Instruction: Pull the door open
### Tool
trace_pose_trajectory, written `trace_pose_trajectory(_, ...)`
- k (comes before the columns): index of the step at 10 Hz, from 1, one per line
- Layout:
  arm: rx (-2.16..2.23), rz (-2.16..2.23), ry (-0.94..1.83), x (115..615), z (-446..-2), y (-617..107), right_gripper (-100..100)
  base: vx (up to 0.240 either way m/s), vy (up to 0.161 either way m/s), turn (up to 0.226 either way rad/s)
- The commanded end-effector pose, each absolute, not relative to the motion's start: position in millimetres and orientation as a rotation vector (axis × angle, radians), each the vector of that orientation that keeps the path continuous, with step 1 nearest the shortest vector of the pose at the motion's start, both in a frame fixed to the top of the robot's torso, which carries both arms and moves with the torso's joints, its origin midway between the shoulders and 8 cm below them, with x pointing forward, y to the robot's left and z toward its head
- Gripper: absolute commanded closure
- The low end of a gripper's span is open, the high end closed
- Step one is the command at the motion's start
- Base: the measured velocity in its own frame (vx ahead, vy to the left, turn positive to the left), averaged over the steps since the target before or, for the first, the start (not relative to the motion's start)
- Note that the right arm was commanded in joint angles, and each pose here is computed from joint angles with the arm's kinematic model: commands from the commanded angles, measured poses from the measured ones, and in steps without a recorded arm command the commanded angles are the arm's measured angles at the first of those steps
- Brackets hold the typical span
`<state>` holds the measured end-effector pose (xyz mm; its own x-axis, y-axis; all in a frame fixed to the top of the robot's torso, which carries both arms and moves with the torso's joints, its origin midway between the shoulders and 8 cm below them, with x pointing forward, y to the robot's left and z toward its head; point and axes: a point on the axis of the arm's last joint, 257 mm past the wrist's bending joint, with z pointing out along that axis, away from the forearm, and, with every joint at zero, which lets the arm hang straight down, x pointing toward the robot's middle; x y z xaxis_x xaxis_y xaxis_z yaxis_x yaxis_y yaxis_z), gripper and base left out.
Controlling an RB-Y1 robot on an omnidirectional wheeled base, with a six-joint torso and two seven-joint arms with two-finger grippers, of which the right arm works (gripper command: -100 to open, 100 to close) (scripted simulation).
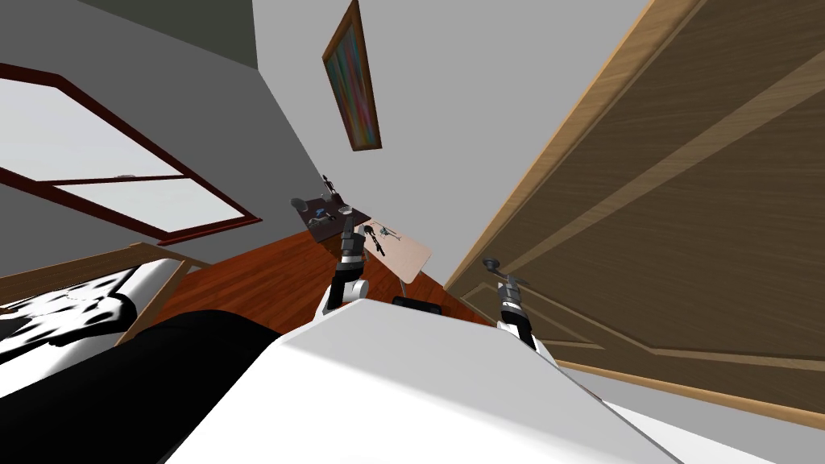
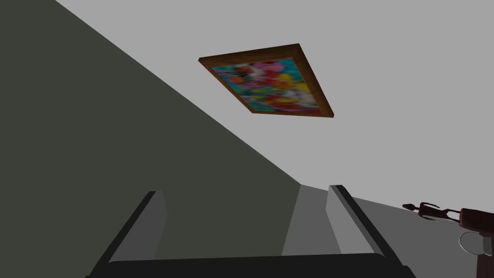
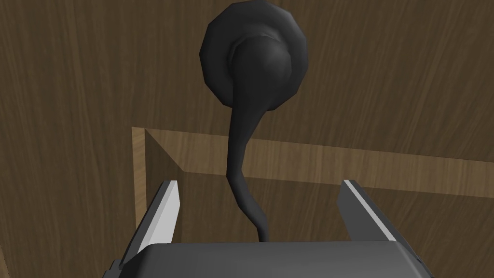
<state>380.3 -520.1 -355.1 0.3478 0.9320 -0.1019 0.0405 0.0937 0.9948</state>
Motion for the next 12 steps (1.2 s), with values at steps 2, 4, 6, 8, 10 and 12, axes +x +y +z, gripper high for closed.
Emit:
trace_pose_trajectory(2, 1.301, 0.863, 1.005, 380.4, -355.0, -520.1, -100, 0.002, -0.006, 0.017)
trace_pose_trajectory(4, 1.302, 0.861, 1.003, 379.9, -355.0, -521.5, -100, 0.002, -0.005, 0.015)
trace_pose_trajectory(6, 1.302, 0.861, 1.003, 379.9, -355.0, -521.5, -100, -0.004, 0.011, -0.03)
trace_pose_trajectory(8, 1.302, 0.861, 1.003, 379.9, -355.0, -521.5, -100, 0.0, 0.001, -0.003)
trace_pose_trajectory(10, 1.302, 0.861, 1.003, 379.9, -355.0, -521.5, -100, 0.003, -0.007, 0.021)
trace_pose_trajectory(12, 1.302, 0.861, 1.003, 379.9, -355.0, -521.5, -100, -0.002, 0.004, -0.011)
